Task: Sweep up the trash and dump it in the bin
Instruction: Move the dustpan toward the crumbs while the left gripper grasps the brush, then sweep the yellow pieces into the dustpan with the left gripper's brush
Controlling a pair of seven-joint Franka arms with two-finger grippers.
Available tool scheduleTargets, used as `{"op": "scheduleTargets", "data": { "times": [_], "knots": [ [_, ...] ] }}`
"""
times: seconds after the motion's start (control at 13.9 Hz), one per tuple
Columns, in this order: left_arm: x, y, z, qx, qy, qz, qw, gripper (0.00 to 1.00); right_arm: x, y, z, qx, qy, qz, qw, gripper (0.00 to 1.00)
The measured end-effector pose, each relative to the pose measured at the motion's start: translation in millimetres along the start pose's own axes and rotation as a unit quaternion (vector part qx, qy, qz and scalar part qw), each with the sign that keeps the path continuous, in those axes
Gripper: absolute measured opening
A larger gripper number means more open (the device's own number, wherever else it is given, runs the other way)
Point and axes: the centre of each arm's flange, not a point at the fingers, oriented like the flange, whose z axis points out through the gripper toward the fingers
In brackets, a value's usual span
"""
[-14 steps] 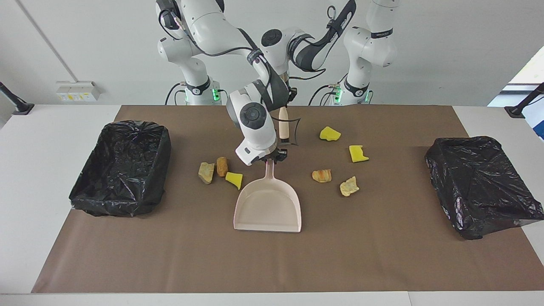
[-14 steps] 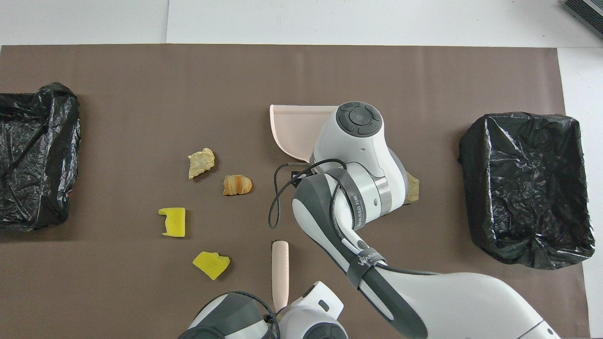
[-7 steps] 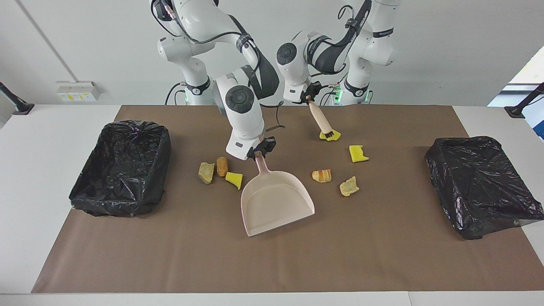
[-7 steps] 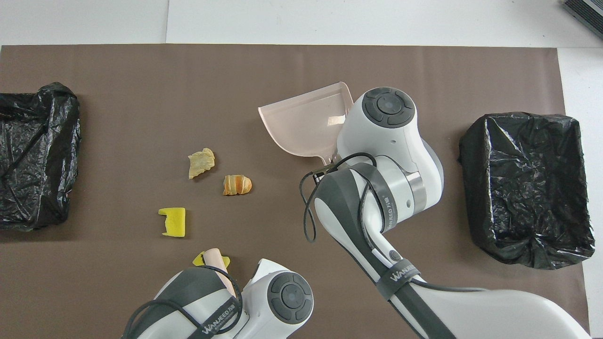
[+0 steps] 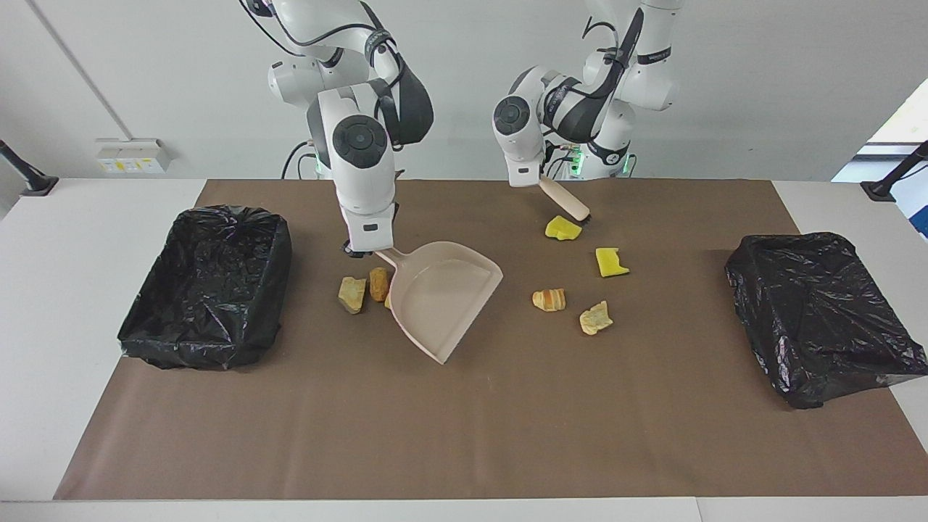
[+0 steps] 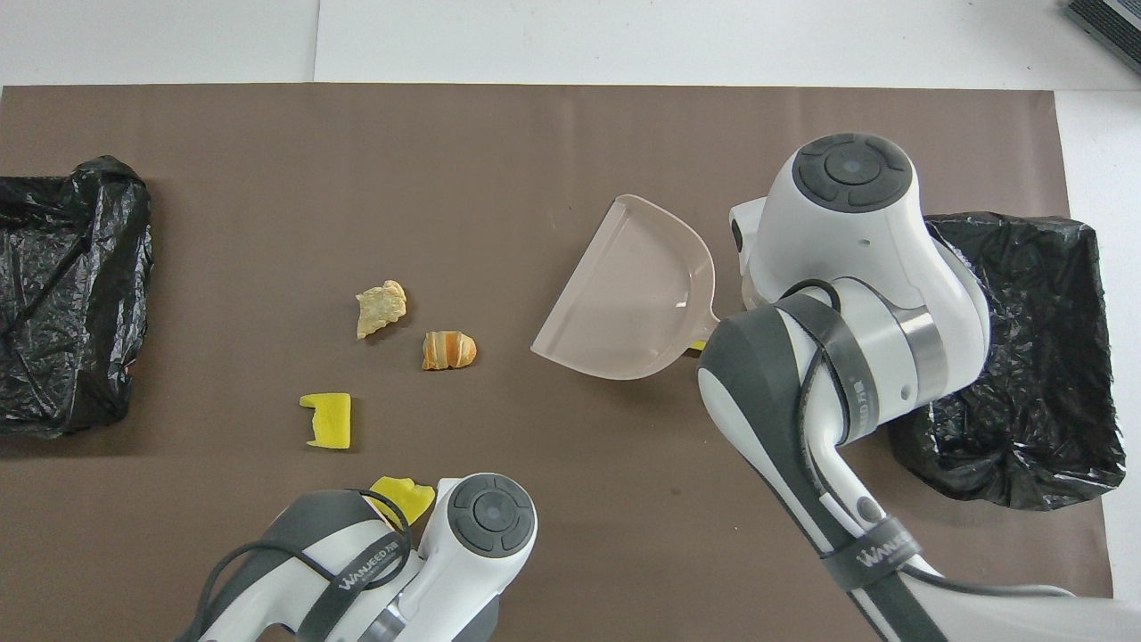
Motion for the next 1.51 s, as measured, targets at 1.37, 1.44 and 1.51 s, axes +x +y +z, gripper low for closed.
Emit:
{"op": "scheduleTargets", "data": {
  "times": [1.37, 1.44, 1.51],
  "knots": [
    [148.4, 8.0, -92.9, -0.021, -0.023, 0.072, 0.997, 0.26, 31.0, -85.6, 94.3, -0.07, -0.049, -0.152, 0.985, 0.33],
    [171.7, -2.0, -85.8, -0.011, -0.016, 0.091, 0.996, 0.26, 36.1, -90.7, 97.2, -0.072, -0.049, -0.147, 0.985, 0.33],
    [192.5, -12.1, -79.3, 0.001, -0.007, 0.109, 0.994, 0.26, 40.8, -94.4, 99.4, -0.075, -0.048, -0.144, 0.986, 0.33]
  ]
}}
